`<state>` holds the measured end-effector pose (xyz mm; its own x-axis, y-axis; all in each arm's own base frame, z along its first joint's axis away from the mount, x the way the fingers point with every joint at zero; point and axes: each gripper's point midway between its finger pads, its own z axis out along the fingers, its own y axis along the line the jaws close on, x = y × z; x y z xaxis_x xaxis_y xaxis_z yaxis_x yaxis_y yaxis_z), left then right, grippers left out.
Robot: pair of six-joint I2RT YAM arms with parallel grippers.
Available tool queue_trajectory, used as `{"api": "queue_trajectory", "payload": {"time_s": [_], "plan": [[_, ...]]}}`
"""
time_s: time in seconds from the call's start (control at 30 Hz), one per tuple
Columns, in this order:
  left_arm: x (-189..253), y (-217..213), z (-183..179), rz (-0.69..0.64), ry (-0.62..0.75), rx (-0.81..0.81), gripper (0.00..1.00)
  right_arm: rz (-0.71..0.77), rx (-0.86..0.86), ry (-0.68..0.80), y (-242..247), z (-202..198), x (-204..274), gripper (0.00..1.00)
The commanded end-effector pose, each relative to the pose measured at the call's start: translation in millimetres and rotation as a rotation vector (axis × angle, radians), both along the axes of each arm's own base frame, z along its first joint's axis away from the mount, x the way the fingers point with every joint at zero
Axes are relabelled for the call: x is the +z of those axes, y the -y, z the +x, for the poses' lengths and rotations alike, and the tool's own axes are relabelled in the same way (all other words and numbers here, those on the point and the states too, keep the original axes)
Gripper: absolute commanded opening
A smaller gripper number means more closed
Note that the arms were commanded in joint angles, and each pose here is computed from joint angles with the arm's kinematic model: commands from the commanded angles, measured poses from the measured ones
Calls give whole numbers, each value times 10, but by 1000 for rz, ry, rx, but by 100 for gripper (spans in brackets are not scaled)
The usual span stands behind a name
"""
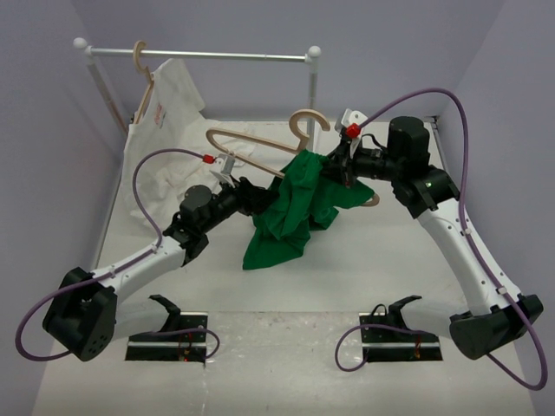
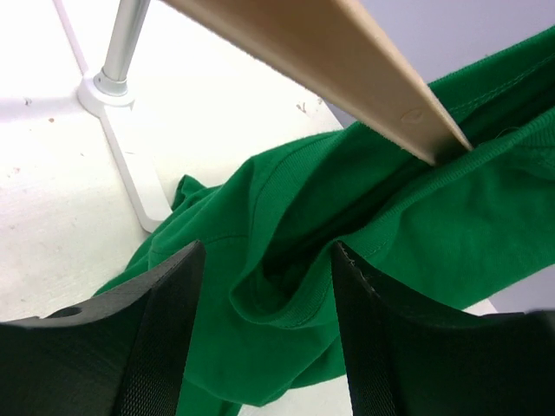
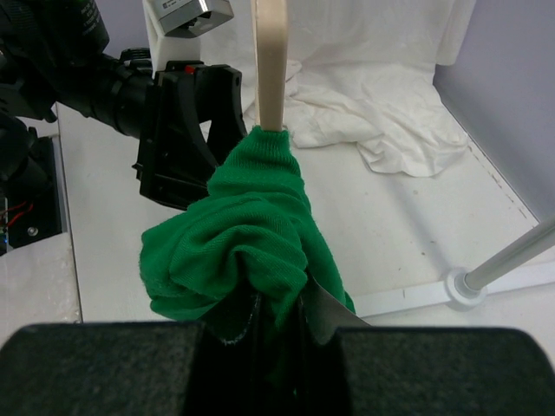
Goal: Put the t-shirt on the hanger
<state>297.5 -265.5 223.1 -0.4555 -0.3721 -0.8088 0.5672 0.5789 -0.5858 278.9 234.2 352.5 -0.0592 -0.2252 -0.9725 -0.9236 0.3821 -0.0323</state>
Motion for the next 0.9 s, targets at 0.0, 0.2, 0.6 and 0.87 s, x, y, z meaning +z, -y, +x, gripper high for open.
{"api": "queue_trajectory", "payload": {"time_s": [0.0, 0.2, 0.6, 0.87], "plan": [[398, 53, 47, -57, 136, -10, 69, 47, 42, 78, -51, -85, 225, 0], [456, -46, -34, -59, 171, 10, 76, 38, 15, 77, -32, -34, 213, 0], [271, 64, 49, -30, 133, -21, 51, 74, 62, 81, -70, -150, 350, 0], [168, 166, 26, -45, 130, -79, 0, 80, 27, 59, -47, -127, 336, 0]]}}
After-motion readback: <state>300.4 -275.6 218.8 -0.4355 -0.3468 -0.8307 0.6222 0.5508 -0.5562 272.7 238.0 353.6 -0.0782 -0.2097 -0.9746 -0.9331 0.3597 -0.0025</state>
